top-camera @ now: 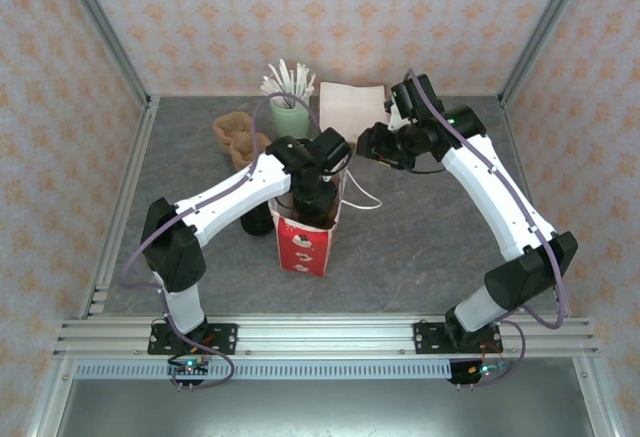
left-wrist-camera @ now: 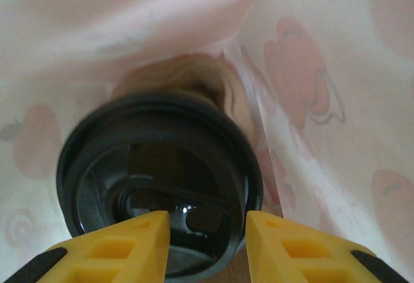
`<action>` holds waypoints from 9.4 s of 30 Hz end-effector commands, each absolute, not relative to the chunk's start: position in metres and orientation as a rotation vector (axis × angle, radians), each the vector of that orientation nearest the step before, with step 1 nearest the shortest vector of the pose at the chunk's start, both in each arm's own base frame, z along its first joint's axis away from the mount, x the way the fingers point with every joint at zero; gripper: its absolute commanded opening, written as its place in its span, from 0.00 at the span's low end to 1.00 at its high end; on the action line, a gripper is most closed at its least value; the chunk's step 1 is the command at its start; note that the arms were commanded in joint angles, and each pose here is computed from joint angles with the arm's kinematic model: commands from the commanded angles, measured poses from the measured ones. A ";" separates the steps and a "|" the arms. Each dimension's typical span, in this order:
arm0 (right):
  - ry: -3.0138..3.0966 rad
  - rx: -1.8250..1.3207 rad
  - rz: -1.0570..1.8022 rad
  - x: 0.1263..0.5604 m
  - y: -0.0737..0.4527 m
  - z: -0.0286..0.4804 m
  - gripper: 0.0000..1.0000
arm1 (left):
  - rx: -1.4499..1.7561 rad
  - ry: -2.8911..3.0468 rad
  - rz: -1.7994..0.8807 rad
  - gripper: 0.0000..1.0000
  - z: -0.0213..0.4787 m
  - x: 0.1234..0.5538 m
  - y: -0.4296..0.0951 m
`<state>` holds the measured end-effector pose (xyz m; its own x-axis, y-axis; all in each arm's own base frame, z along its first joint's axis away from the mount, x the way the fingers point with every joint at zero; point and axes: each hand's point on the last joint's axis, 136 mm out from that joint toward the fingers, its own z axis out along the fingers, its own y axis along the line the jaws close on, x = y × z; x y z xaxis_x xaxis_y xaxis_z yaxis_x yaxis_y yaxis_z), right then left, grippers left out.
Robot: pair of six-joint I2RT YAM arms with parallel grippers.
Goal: Pack the takeout coffee
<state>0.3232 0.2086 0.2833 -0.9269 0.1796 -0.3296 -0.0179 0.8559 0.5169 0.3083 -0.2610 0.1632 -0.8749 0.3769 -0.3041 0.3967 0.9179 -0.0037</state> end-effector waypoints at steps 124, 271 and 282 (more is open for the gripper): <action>2.694 -0.105 0.844 0.336 0.283 0.265 0.04 | 0.350 2.664 -0.272 0.15 0.128 0.358 -0.280; 2.209 0.030 0.593 0.369 0.178 0.358 0.47 | -0.248 2.219 -0.098 0.00 0.282 0.589 -0.140; 2.163 0.059 0.532 0.378 0.169 0.361 0.47 | -0.154 2.121 -0.154 0.00 0.348 0.564 -0.149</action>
<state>0.3750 0.1749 0.3508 -0.6581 0.2278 -0.7176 -0.1457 0.8966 0.4183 0.5833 -0.1493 0.2755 -0.6262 -0.1762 -0.7595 -0.1037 0.9843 -0.1428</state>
